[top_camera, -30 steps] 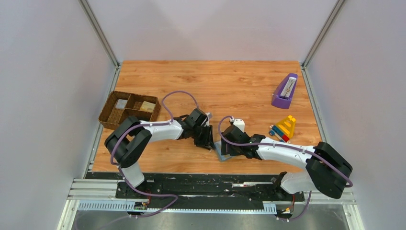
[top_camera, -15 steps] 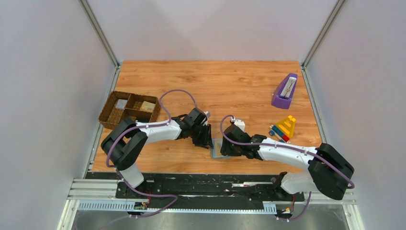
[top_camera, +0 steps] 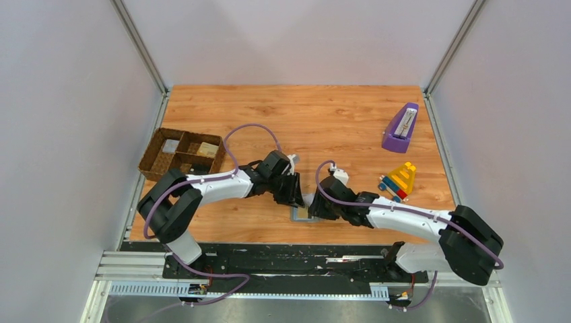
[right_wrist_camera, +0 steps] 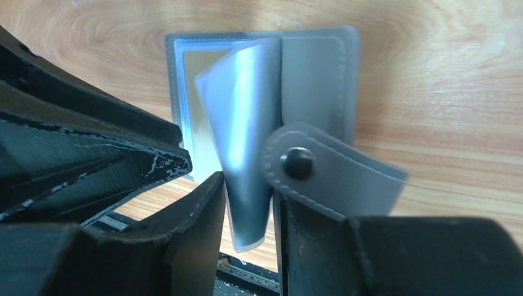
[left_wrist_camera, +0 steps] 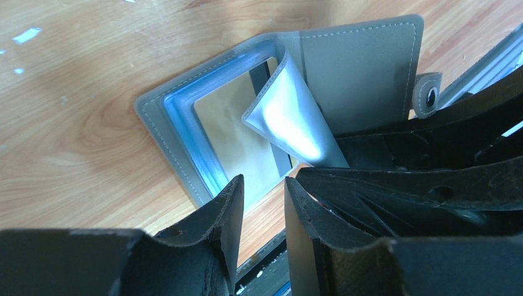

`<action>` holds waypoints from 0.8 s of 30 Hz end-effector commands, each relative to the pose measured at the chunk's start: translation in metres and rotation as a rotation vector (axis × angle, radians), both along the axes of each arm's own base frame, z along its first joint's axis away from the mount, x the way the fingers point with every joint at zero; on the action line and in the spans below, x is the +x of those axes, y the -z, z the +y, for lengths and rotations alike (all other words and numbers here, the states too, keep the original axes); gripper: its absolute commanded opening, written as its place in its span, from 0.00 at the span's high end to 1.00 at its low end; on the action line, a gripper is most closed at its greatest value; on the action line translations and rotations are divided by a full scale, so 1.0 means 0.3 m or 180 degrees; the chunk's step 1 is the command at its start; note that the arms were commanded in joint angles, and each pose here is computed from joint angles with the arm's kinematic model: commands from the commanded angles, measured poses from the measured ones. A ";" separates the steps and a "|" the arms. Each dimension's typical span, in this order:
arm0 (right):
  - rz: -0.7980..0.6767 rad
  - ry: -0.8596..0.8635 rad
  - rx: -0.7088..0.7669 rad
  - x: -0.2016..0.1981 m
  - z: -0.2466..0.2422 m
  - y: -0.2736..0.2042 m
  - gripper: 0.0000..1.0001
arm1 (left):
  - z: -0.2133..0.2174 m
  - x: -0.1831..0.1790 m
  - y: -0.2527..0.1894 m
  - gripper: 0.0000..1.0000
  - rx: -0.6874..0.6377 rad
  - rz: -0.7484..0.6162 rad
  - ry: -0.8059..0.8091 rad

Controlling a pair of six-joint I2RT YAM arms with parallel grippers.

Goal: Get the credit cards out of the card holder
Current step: Open the card holder at the center of the board.

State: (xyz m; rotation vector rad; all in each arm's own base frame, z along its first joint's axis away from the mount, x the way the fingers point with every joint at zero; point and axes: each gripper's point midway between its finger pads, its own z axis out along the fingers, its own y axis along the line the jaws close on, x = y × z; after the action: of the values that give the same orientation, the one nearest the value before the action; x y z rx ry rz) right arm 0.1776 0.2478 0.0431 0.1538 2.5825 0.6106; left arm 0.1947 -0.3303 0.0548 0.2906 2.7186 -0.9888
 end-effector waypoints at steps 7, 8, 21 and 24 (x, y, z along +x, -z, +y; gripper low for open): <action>-0.0172 0.0491 -0.0019 0.029 -0.075 -0.025 0.60 | -0.061 0.029 -0.019 0.62 -0.0129 -0.0083 0.0120; -0.0172 0.0524 -0.0022 0.030 -0.081 -0.024 0.60 | -0.061 0.030 -0.013 0.63 -0.0115 -0.0083 0.0120; -0.0254 0.0676 -0.0181 0.036 -0.138 -0.066 0.63 | -0.133 0.064 -0.047 0.64 -0.0322 -0.0175 0.0273; -0.0275 0.0648 -0.0161 0.035 -0.137 -0.091 0.63 | -0.166 0.088 -0.054 0.64 -0.0363 -0.0210 0.0326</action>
State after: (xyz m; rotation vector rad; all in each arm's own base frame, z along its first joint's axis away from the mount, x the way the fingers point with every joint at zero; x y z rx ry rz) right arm 0.1801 0.2042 0.0476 0.3407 2.5119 0.4426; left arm 0.2061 -0.3565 0.0528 0.3542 2.6994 -1.0646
